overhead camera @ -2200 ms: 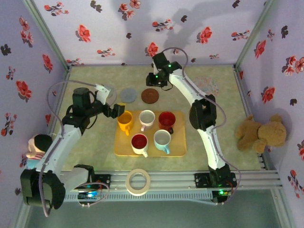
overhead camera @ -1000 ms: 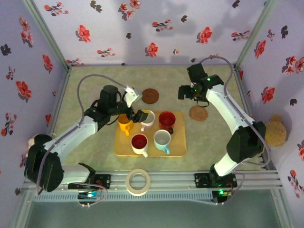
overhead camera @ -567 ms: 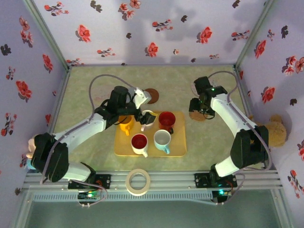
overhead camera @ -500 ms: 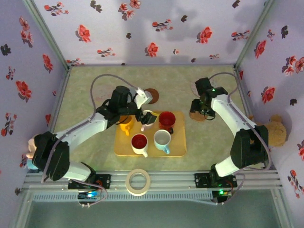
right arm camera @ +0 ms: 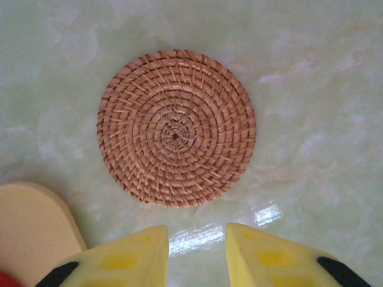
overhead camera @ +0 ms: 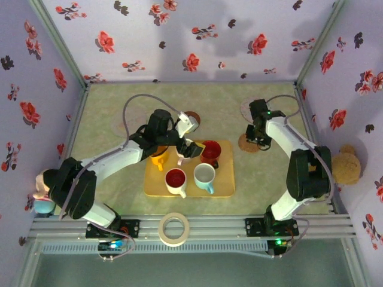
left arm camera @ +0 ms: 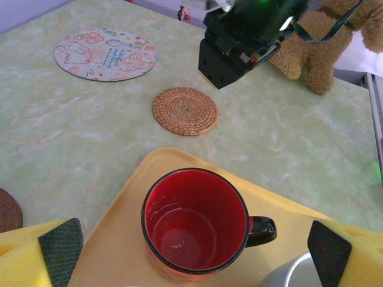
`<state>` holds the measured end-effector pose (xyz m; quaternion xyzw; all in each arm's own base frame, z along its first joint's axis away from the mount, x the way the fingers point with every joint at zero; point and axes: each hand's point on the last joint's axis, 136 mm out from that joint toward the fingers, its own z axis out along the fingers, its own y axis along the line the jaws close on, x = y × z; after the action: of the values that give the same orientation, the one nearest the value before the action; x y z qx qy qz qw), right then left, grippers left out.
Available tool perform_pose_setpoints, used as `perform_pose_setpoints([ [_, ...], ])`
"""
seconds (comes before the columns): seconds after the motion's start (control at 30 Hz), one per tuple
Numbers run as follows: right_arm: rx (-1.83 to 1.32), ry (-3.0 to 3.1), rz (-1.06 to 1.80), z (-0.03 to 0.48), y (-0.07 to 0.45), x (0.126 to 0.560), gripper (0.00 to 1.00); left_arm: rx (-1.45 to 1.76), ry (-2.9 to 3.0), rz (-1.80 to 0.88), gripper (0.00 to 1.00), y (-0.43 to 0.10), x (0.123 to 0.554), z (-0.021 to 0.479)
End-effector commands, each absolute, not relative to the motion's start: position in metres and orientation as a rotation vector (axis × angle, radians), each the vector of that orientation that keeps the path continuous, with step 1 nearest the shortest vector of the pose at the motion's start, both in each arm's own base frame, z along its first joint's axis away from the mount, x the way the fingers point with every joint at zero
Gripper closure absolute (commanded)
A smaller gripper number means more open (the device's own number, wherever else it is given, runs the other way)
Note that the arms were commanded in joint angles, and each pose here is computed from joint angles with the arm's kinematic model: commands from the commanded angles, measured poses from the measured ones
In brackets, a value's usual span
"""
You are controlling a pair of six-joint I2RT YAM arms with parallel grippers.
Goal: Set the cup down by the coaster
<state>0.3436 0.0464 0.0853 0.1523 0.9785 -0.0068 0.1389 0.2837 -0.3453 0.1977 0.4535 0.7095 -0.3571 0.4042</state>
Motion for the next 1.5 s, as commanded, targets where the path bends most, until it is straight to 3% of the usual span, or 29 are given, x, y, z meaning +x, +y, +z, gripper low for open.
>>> perform_pose_setpoints([
  [0.0, 0.435, 2.843, -0.025, 0.078, 0.043, 0.351, 0.82, 1.115, 1.751, -0.894, 0.0, -0.354, 0.293, 0.212],
  [0.1, 0.426, 2.875, -0.04, 0.069, 0.041, 0.356, 0.97, 1.115, 1.76, -0.892, 0.0, -0.355, 0.295, 0.209],
  [0.17, 0.429, 2.89, -0.047, 0.063, 0.04, 0.358, 1.0, 1.117, 1.76, -0.891, 0.0, -0.356, 0.296, 0.209],
  [0.87, 0.459, 2.995, 0.013, 0.011, 0.053, 0.377, 1.0, 1.14, 1.783, -0.868, 0.0, -0.36, 0.304, 0.202],
  [1.47, 0.334, 3.003, 0.158, 0.009, 0.101, 0.422, 1.0, 1.105, 1.854, -0.733, 0.0, -0.348, 0.323, 0.198],
])
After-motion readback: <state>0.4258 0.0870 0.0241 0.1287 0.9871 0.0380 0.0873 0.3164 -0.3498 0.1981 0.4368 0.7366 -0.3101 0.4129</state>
